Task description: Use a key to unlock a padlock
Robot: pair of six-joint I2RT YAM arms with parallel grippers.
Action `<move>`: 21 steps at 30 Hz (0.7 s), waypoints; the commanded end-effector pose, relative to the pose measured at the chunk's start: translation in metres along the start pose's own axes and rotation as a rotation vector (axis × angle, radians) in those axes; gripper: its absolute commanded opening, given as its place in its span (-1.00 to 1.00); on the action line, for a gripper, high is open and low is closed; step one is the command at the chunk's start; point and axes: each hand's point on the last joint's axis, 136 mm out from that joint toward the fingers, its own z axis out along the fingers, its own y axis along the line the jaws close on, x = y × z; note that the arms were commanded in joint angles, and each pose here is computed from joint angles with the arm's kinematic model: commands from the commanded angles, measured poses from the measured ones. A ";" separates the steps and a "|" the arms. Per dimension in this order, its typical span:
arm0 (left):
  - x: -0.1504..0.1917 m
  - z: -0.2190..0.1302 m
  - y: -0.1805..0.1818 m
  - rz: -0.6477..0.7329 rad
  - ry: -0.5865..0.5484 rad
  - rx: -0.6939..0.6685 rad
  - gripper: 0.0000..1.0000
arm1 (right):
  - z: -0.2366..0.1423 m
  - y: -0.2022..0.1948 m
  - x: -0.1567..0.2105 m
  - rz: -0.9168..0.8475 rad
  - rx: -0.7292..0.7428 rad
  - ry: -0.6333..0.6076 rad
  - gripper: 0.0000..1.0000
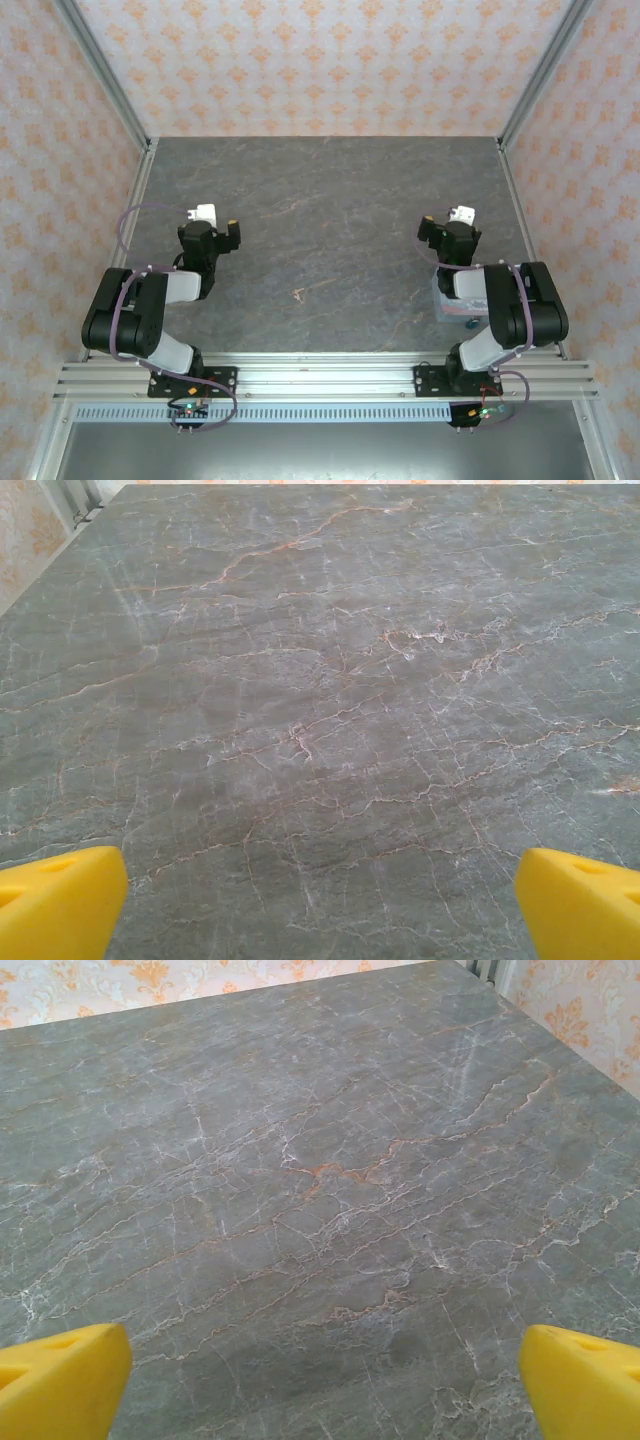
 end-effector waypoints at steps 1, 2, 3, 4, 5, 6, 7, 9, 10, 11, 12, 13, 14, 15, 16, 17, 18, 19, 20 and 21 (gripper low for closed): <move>-0.016 0.001 0.000 -0.001 -0.043 0.005 1.00 | 0.000 -0.001 -0.010 0.000 -0.003 -0.023 0.98; -0.016 0.001 0.000 0.000 -0.043 0.005 1.00 | 0.000 -0.001 -0.010 0.000 -0.003 -0.024 0.98; -0.016 0.001 -0.001 0.000 -0.043 0.006 1.00 | 0.000 0.000 -0.011 0.001 -0.004 -0.025 0.98; -0.016 0.001 0.000 -0.001 -0.043 0.004 1.00 | 0.000 -0.001 -0.010 0.000 -0.004 -0.024 0.98; -0.016 0.001 0.000 -0.001 -0.042 0.005 1.00 | 0.000 -0.001 -0.010 0.000 -0.004 -0.024 0.98; -0.016 0.001 0.000 0.000 -0.041 0.005 1.00 | 0.000 0.000 -0.010 0.000 -0.004 -0.023 0.99; -0.016 0.001 -0.001 -0.001 -0.041 0.006 1.00 | 0.000 -0.001 -0.010 0.000 -0.003 -0.024 0.98; -0.016 0.001 -0.001 0.000 -0.041 0.006 1.00 | 0.000 0.000 -0.010 0.000 -0.003 -0.024 0.98; -0.016 0.002 -0.001 0.000 -0.040 0.006 1.00 | 0.000 -0.001 -0.010 0.000 -0.003 -0.023 0.98; -0.016 0.002 -0.001 0.000 -0.040 0.005 1.00 | 0.000 0.000 -0.010 0.000 -0.004 -0.024 0.98; -0.016 0.002 0.000 -0.001 -0.039 0.004 1.00 | 0.001 0.000 -0.010 0.001 -0.004 -0.021 0.98; -0.016 0.002 0.000 0.000 -0.040 0.005 1.00 | 0.002 0.000 -0.010 0.007 -0.007 -0.015 0.99; -0.016 0.002 0.000 0.000 -0.040 0.004 1.00 | 0.002 0.000 -0.010 0.014 -0.016 -0.011 0.99; -0.016 0.002 0.000 0.000 -0.039 0.004 1.00 | 0.002 -0.001 -0.009 0.015 -0.017 -0.010 0.99; -0.016 0.002 0.000 0.000 -0.039 0.005 1.00 | 0.002 -0.001 -0.010 0.017 -0.018 -0.011 0.99; -0.016 0.002 0.000 -0.002 -0.040 0.004 1.00 | 0.003 -0.002 -0.010 0.020 -0.017 -0.010 0.99; -0.016 0.002 0.000 0.000 -0.039 0.005 1.00 | 0.003 -0.001 -0.009 0.021 -0.020 -0.007 0.99; -0.016 0.002 -0.001 0.000 -0.040 0.005 1.00 | 0.003 -0.002 -0.009 0.026 -0.024 -0.007 0.99; -0.016 0.002 -0.001 0.000 -0.041 0.006 1.00 | 0.002 -0.003 -0.009 0.028 -0.024 -0.008 0.99; -0.016 0.001 0.000 0.000 -0.040 0.005 1.00 | 0.002 -0.004 -0.011 0.030 -0.022 -0.016 0.98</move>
